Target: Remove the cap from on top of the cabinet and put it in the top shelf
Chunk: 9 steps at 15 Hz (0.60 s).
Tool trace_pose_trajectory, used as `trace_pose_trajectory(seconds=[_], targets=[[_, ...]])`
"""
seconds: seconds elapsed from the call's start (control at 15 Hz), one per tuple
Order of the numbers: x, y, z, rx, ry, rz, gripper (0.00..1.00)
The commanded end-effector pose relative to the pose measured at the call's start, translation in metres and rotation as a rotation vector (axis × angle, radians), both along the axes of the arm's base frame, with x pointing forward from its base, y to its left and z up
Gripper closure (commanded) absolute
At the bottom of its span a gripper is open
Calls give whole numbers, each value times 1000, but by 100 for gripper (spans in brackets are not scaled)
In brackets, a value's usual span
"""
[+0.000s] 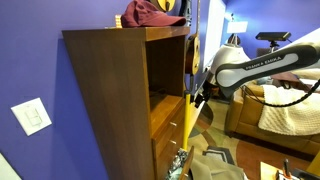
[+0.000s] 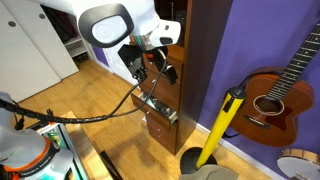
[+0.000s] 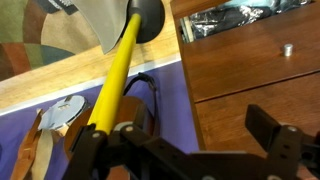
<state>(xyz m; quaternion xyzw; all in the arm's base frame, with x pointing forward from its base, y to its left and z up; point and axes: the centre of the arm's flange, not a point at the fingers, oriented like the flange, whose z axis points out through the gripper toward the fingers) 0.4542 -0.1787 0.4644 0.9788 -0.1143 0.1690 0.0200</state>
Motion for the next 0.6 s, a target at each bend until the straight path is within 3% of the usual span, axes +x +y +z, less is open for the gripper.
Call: trace_pose_trajectory(seconds=[0.0,0.53], targets=[[-16,-19,51,1,31,-70,0],[-60,-15,150,84,43,-54,0]])
